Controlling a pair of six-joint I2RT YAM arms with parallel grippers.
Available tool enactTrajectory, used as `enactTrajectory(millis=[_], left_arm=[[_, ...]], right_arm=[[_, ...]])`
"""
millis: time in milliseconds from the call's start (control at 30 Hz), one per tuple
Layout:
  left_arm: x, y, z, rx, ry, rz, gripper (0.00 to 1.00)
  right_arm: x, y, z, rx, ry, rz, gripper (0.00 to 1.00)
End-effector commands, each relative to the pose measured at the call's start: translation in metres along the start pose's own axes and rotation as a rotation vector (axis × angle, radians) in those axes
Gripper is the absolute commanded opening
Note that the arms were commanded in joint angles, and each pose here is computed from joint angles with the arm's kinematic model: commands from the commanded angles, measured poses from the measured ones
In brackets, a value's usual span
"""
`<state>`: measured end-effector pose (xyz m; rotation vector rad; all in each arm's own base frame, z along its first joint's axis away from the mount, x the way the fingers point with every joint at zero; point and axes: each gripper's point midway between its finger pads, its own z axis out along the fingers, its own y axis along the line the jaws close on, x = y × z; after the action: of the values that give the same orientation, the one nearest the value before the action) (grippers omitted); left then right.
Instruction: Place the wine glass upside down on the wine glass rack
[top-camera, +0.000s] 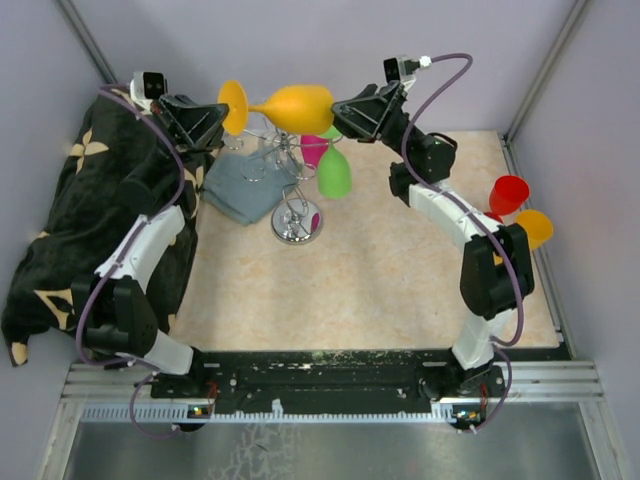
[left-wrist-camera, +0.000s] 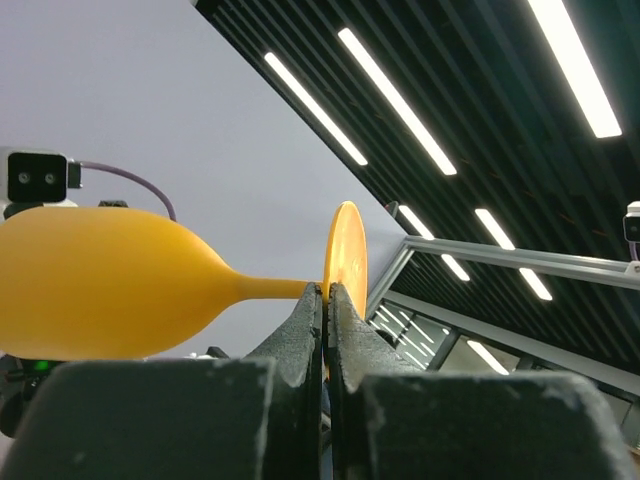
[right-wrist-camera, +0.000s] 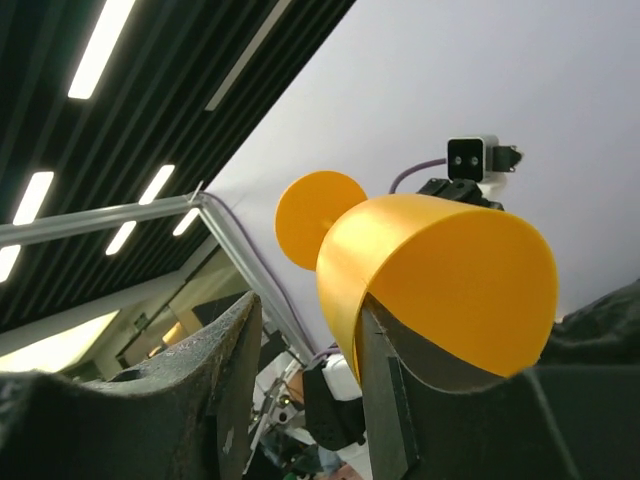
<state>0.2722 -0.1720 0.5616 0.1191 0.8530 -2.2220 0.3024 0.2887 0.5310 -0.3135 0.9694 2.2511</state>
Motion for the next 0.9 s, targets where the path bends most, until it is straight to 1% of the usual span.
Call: enactTrajectory(millis=[0, 100, 133, 300, 467, 700, 867], left_arm=[[-0.006, -0.021, -0.004, 0.04, 0.039, 0.028, 0.0], [-0.015, -0.025, -0.009, 0.031, 0.018, 0.054, 0.0], [-0.018, -0.026, -0.01, 0.025, 0.013, 0.062, 0.0], [-0.032, -0.03, -0.014, 0.008, -0.013, 0.104, 0.0], [-0.044, -0.026, -0.018, -0.012, -0.038, 0.131, 0.0], [-0.065, -0.019, -0.027, -0.06, -0.078, 0.186, 0.0], [-0.086, -0.018, -0.03, -0.114, -0.093, 0.259, 0.0]], right_arm=[[0.008, 0.037, 0.001, -0.072, 0.004, -0.112, 0.43], [0.007, 0.034, -0.01, -0.032, -0.003, -0.131, 0.44], [0.008, 0.045, -0.011, -0.035, -0.003, -0.151, 0.44], [0.001, 0.048, -0.028, 0.015, -0.022, -0.201, 0.44], [-0.001, 0.049, -0.041, 0.052, -0.022, -0.227, 0.44], [-0.002, 0.048, -0.048, 0.082, -0.006, -0.247, 0.44], [0.001, 0.046, -0.05, 0.093, 0.018, -0.254, 0.44]])
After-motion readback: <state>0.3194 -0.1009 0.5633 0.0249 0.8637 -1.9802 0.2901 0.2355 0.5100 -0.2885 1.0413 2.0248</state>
